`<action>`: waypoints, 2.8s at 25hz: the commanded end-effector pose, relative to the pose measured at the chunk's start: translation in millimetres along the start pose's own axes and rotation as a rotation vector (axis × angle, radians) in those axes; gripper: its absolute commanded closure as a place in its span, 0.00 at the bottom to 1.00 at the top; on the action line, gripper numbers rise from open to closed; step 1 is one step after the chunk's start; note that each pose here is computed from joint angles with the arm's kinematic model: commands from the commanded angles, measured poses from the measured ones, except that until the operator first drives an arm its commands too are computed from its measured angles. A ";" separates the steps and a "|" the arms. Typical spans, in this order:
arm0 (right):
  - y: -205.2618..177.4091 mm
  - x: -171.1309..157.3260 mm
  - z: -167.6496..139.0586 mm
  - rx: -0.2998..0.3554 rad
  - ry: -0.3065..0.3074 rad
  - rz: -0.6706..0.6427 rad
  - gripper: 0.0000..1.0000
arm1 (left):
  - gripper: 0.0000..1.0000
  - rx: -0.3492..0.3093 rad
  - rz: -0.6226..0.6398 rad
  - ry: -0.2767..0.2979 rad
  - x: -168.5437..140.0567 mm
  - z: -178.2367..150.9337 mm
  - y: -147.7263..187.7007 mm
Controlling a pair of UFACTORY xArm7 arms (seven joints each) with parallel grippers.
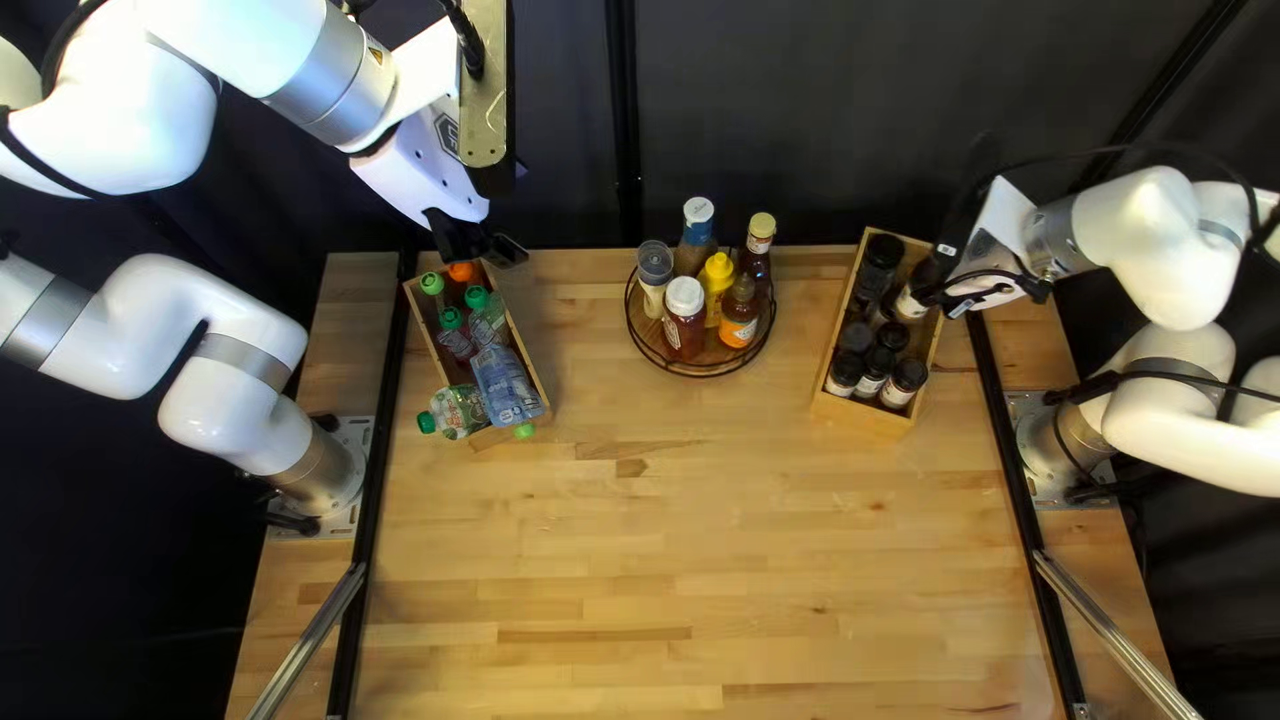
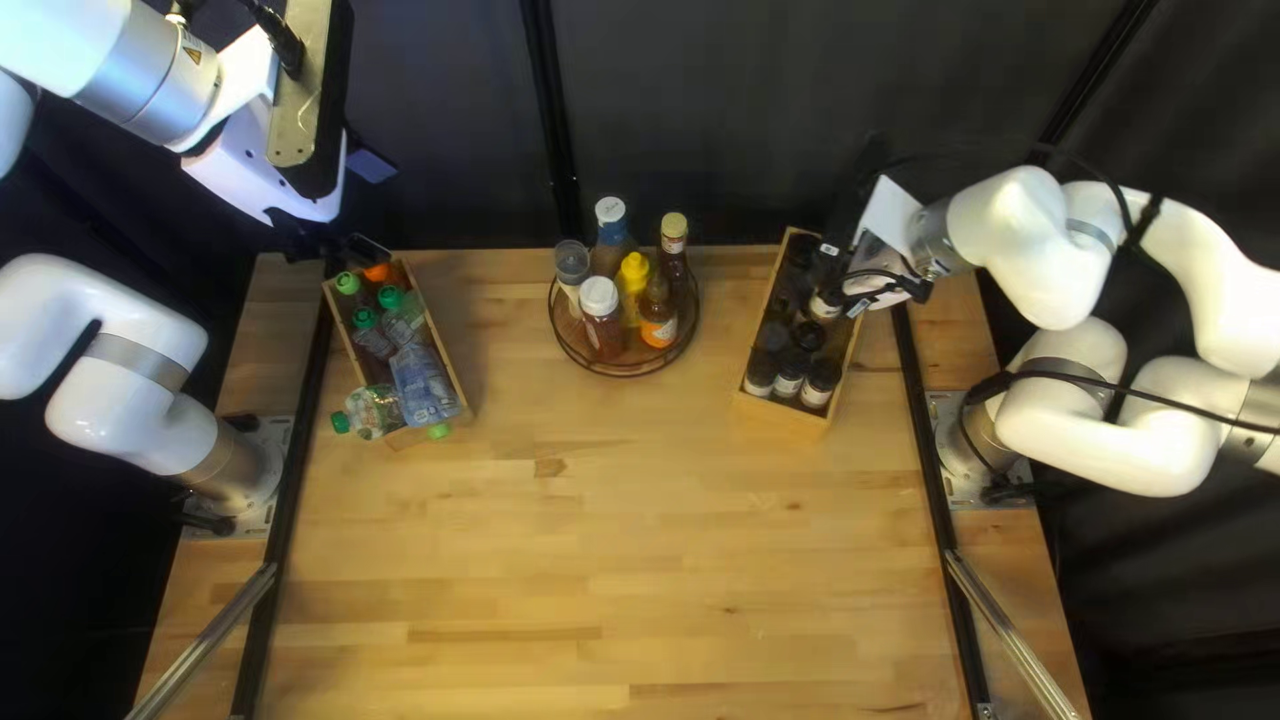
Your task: Separate condiments, baby food and spices and place it in 3 different racks/containers
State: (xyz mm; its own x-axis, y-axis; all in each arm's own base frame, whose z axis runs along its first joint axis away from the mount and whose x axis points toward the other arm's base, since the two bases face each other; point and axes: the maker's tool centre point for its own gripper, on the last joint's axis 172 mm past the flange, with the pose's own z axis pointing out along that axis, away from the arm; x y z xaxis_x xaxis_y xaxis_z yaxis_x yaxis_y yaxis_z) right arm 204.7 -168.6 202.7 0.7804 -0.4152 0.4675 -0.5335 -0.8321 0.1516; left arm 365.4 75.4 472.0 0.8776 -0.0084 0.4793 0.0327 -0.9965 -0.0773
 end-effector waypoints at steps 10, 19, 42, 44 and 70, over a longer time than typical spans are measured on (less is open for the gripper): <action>0.8 -12.4 19.4 -0.004 -0.010 0.029 1.00 | 0.00 0.000 0.000 0.000 0.0 0.0 0.0; -1.5 -11.6 24.6 0.003 -0.007 0.017 0.98 | 0.00 0.000 0.000 0.000 0.0 0.0 0.0; -96.5 68.1 -4.9 0.406 -0.054 -0.362 0.00 | 0.00 0.000 0.000 0.000 0.0 0.0 0.0; -99.9 79.6 -16.2 0.413 -0.044 -0.382 0.00 | 0.00 0.000 0.000 0.000 0.0 0.0 0.0; -78.2 157.7 -173.7 0.382 0.054 -0.403 0.00 | 0.00 0.000 0.000 0.000 0.0 0.0 0.0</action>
State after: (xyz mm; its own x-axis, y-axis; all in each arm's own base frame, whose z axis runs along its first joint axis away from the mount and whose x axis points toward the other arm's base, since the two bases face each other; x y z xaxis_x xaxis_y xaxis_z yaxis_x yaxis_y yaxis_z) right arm 312.9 -105.2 415.9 0.8749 -0.0254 0.4836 -0.0322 -0.9995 0.0057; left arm 365.4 75.4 472.0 0.8776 -0.0084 0.4793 0.0327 -0.9965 -0.0773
